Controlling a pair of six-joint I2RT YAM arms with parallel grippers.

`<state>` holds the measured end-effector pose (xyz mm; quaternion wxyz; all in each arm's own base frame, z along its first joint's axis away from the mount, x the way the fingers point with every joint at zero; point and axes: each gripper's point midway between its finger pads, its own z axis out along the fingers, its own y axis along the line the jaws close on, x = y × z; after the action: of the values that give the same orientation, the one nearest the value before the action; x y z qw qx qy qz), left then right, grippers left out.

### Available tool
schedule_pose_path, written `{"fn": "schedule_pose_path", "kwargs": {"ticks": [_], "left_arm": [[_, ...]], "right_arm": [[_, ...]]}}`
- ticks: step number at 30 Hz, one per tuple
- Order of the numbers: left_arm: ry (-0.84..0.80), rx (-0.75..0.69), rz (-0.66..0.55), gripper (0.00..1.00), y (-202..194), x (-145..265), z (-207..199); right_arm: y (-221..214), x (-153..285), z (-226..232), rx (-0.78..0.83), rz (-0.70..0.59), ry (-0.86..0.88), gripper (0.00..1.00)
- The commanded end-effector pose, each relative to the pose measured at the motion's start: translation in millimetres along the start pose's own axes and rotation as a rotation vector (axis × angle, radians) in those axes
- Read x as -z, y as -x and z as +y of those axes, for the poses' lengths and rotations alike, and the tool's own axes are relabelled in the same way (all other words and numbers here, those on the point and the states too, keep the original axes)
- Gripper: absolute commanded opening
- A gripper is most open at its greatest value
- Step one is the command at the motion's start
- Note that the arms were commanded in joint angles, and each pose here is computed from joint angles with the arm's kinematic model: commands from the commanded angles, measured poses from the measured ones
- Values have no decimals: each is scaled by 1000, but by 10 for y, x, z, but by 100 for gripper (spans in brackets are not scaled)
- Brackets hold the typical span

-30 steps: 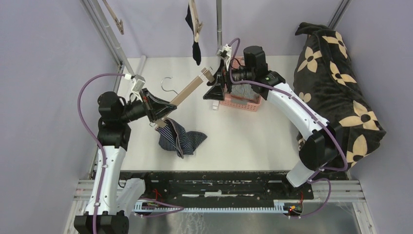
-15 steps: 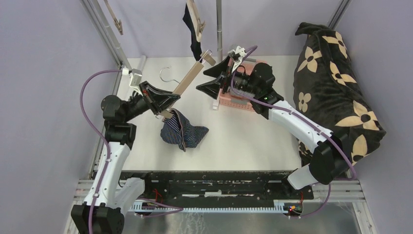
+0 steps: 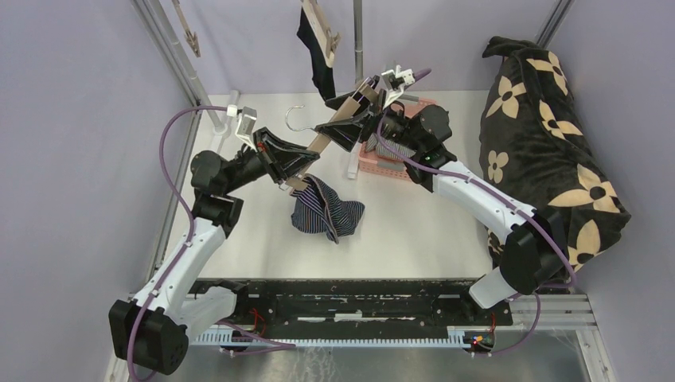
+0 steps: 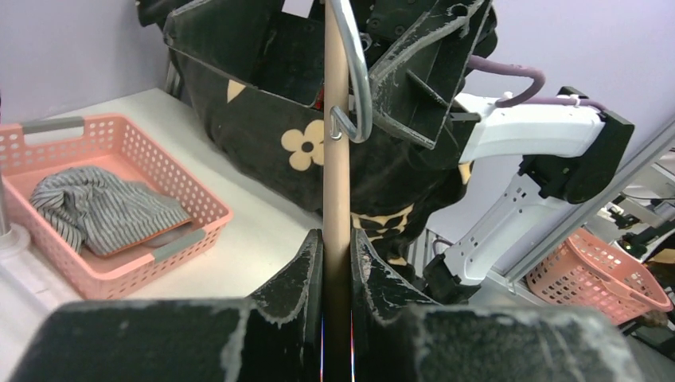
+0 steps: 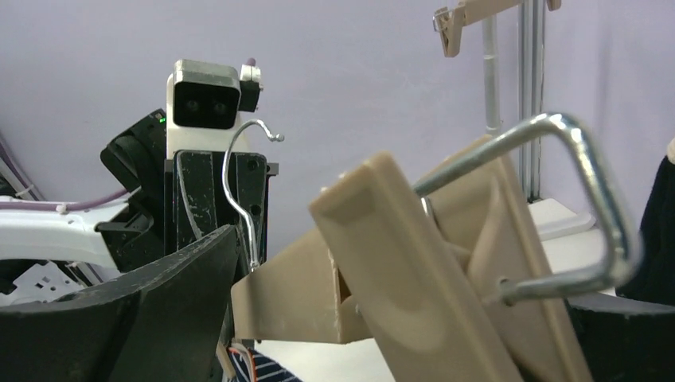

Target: Remove the underwear clipped to the hanger

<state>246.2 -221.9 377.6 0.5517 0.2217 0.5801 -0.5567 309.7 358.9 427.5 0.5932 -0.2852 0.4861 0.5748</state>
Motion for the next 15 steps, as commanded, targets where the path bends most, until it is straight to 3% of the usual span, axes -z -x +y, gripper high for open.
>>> {"fn": "schedule_pose_path", "kwargs": {"ticks": [1, 7, 11, 15], "left_arm": [[-71, -61, -127, 3, 341, -77, -243], [-40, -95, -283, 3, 559, -38, -251], [-46, -85, -285, 3, 574, -55, -257], [-44, -69, -287, 3, 546, -71, -238]], "right_arm": [[329, -85, 188, 46, -87, 71, 96], [332, -68, 204, 58, -84, 71, 96], [340, -61, 184, 75, -76, 54, 95], [361, -98, 188, 74, -71, 62, 79]]}}
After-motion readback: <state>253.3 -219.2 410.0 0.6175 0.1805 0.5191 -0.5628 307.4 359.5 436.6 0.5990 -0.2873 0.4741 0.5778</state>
